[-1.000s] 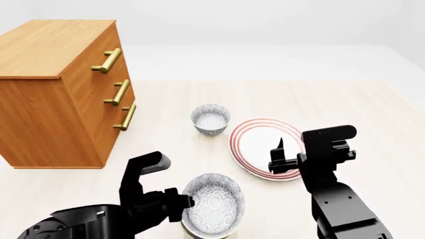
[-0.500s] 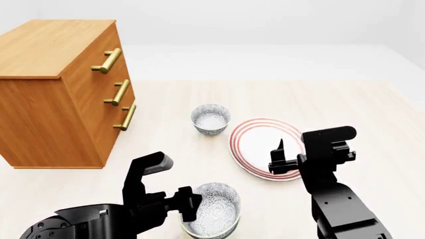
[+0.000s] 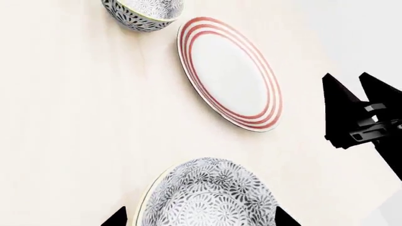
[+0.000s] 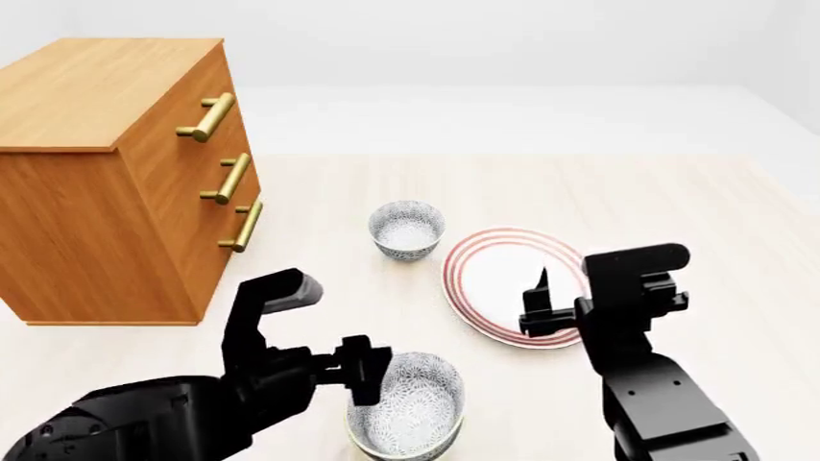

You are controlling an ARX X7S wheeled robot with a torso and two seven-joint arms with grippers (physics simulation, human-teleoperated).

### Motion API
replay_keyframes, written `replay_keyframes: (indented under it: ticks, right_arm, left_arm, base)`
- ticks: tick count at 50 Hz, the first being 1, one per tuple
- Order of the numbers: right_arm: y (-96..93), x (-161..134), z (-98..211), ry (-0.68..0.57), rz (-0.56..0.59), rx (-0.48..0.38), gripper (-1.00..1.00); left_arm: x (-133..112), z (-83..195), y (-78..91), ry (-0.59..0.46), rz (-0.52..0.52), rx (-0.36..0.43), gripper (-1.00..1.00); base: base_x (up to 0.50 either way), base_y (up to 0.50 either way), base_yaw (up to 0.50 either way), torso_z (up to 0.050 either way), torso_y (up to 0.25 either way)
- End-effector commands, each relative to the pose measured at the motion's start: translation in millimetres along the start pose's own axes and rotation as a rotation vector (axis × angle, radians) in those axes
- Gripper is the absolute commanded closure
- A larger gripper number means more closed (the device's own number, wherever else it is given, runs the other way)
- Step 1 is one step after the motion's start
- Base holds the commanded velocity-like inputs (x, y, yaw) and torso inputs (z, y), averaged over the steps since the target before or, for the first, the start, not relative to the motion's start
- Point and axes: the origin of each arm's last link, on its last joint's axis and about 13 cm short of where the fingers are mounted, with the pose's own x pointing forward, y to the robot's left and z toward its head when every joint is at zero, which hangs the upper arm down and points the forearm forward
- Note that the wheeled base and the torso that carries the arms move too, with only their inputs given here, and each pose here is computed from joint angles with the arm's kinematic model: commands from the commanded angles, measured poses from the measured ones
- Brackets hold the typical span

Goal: Stack the bowl in the middle on the bowl at the back.

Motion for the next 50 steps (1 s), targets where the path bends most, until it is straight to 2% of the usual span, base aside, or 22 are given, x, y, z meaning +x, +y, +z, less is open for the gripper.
replay_keyframes:
  ticks: [1, 5, 12, 15, 22, 33, 41, 50]
  right_arm:
    - [-0.6, -5, 7, -0.019, -0.005, -0.001, -1.00]
    - [-0.6, -10, 13, -0.043, -0.006, 0.009, -1.00]
    - [-3.4, -23, 27, -0.102, -0.034, 0.028, -1.00]
    - [-3.4, -32, 36, -0.141, -0.042, 0.032, -1.00]
    - [-3.3, -59, 58, -0.250, -0.048, 0.032, -1.00]
    - [-6.8, -97, 82, -0.404, -0.097, 0.023, -1.00]
    - [-9.7, -130, 89, -0.510, -0.120, 0.048, -1.00]
    - [-7.1, -154, 85, -0.623, -0.156, 0.047, -1.00]
  left_arm:
    - [-13, 18, -10.6, -0.151, -0.035, 0.126, -1.00]
    - [-15, 24, -12.5, -0.277, -0.069, 0.210, -1.00]
    - [-15, 34, -11.5, -0.436, -0.075, 0.243, -1.00]
    - [-23, 34, -15.4, -0.535, -0.076, 0.292, -1.00]
    - [-43, 28, -22.1, -0.803, -0.011, 0.431, -1.00]
    - [-73, 19, -30.5, -1.146, 0.126, 0.530, -1.00]
    - [-92, 9, -31.2, -1.265, 0.150, 0.518, -1.00]
    - [-101, -3, -30.1, -1.307, 0.139, 0.508, -1.00]
  base:
    - [0.00, 0.00, 0.00, 0.000, 0.000]
    - [0.00, 0.00, 0.00, 0.000, 0.000]
    - [0.00, 0.00, 0.00, 0.000, 0.000]
    - [0.00, 0.00, 0.00, 0.000, 0.000]
    - [0.00, 0.00, 0.00, 0.000, 0.000]
    - [0.00, 0.00, 0.00, 0.000, 0.000]
    - [0.00, 0.00, 0.00, 0.000, 0.000]
    - [0.00, 0.00, 0.00, 0.000, 0.000]
